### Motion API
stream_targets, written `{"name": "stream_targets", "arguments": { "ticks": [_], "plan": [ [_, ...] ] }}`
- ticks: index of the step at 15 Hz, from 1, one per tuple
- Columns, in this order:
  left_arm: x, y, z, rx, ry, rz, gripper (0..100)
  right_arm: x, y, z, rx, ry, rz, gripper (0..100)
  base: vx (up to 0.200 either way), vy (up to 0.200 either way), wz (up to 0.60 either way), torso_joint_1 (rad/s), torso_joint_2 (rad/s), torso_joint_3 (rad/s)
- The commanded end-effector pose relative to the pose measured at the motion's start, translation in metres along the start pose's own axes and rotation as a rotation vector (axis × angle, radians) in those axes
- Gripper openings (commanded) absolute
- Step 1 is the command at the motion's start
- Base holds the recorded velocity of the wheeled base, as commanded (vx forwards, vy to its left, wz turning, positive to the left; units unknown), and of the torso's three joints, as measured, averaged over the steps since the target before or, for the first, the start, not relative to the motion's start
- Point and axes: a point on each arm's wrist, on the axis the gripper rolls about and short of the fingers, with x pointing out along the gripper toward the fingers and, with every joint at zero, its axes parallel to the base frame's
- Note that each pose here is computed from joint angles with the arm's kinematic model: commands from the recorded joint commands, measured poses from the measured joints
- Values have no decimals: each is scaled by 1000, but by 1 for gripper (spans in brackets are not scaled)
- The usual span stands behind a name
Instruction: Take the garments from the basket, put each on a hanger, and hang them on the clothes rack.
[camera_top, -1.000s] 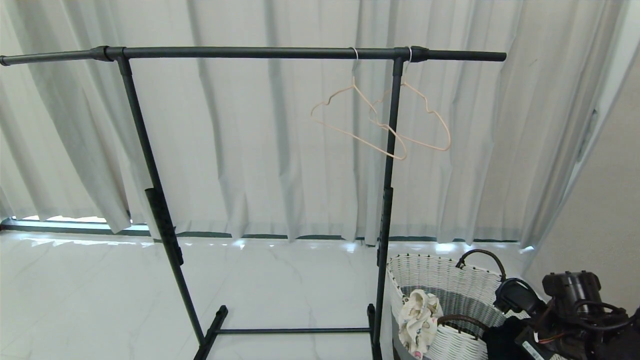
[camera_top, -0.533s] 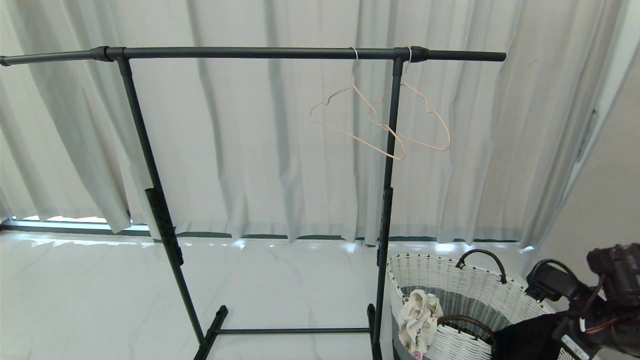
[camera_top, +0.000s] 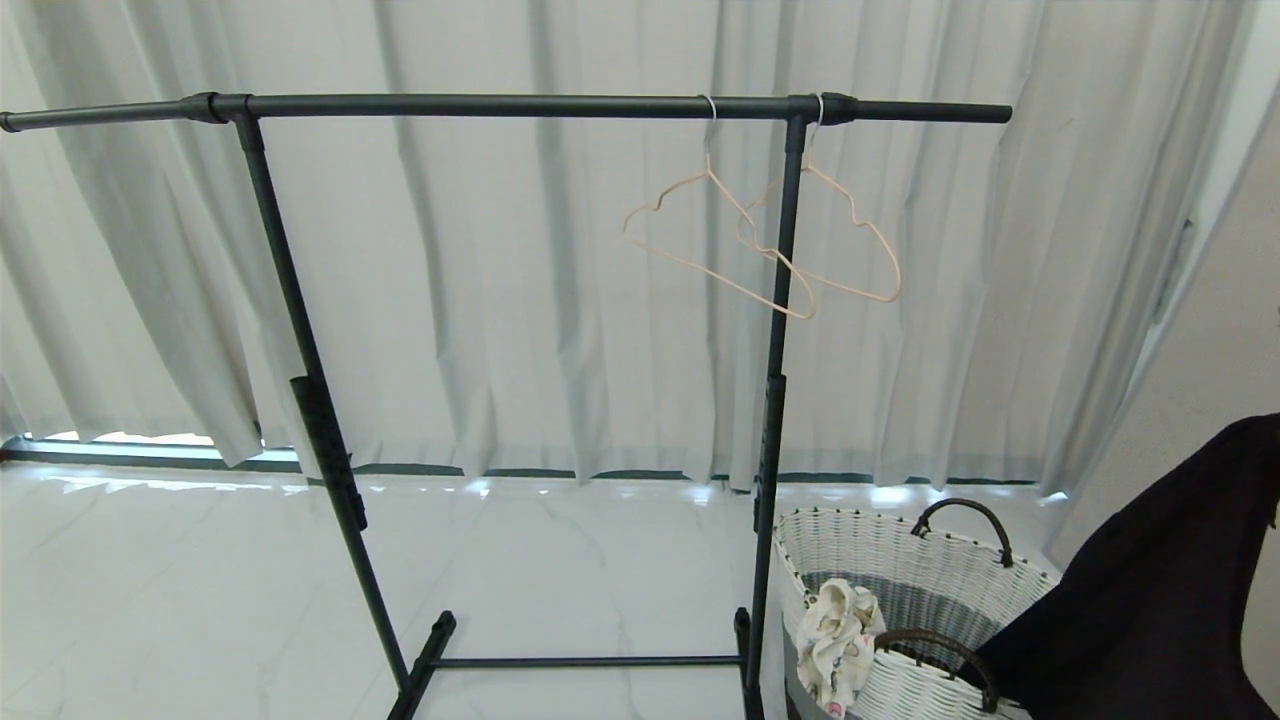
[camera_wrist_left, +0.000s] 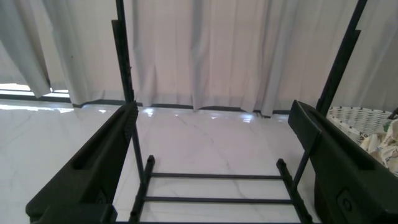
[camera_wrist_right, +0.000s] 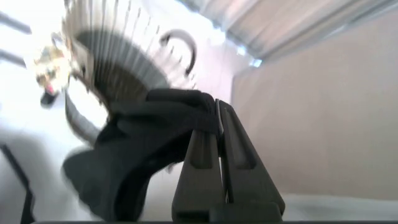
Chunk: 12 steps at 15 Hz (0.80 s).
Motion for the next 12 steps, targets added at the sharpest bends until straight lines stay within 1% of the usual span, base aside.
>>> {"name": "stream_targets", "arguments": {
  "ticks": [1, 3, 7, 10, 12],
  "plan": [
    [0, 0, 0, 3, 0, -1, 100, -33, -4, 2, 3, -97, -17, 0, -200, 0, 0, 7, 7, -2],
    [0, 0, 0, 1, 0, -1, 100, -42, -2, -1, -2, -116, -11, 0, -200, 0, 0, 0, 2, 2],
    [0, 0, 0, 3, 0, -1, 100, -46, 1, -1, -20, -133, 18, 0, -200, 0, 0, 1, 2, 2],
    [0, 0, 0, 1, 0, -1, 100, -46, 5, 0, -38, -149, 45, 0, 0, 0, 0, 0, 0, 0],
    [0, 0, 0, 0, -1, -1, 100, -46, 6, 0, -45, -151, 54, 0, 0, 200, 0, -2, 0, 2]
  ]
}}
